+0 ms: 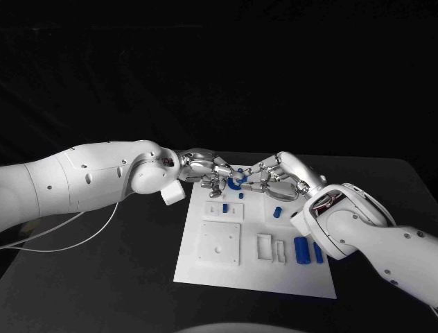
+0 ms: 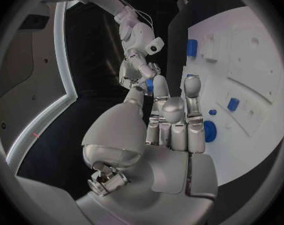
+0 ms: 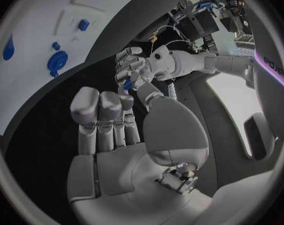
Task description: Assemble the parts on the task board
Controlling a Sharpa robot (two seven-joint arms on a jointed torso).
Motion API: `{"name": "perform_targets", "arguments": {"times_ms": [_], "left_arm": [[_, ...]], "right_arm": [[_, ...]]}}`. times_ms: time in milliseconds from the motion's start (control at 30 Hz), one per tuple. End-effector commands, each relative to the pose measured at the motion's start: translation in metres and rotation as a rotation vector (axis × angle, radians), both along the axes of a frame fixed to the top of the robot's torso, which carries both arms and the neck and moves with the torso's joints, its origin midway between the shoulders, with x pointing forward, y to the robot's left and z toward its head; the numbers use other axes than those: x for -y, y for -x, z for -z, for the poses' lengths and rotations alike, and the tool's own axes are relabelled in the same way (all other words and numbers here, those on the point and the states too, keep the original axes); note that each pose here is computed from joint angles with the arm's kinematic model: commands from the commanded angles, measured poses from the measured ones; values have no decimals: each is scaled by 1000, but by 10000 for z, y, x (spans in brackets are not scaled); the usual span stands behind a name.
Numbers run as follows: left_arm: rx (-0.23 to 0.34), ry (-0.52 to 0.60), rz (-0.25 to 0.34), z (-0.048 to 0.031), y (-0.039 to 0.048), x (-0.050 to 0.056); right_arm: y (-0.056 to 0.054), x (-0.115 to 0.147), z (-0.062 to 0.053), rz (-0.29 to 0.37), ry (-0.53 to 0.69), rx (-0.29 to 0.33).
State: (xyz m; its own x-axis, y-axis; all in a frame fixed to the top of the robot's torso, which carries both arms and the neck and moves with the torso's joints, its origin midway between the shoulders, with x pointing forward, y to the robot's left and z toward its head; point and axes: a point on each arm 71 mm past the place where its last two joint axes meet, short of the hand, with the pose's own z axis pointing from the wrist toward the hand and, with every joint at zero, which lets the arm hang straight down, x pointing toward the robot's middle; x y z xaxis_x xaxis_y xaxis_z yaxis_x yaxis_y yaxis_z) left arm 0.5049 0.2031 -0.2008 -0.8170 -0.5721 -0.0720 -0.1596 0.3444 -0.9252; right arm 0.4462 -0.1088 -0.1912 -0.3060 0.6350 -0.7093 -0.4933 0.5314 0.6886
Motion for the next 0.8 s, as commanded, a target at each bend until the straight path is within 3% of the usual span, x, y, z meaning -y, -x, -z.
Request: {"name": "perform_targets", "arguments": {"times_ms": [33,433,800], "left_arm": [[-4,45,1,-24,5,39],[-20,89,0,-43,17,59],[4,83,-47,-51,3,42]], "right_arm": [[9,-28,0,-20,7,5],[-35,-5,32,-6,27,20],[-54,33,31,13,30,46]]}}
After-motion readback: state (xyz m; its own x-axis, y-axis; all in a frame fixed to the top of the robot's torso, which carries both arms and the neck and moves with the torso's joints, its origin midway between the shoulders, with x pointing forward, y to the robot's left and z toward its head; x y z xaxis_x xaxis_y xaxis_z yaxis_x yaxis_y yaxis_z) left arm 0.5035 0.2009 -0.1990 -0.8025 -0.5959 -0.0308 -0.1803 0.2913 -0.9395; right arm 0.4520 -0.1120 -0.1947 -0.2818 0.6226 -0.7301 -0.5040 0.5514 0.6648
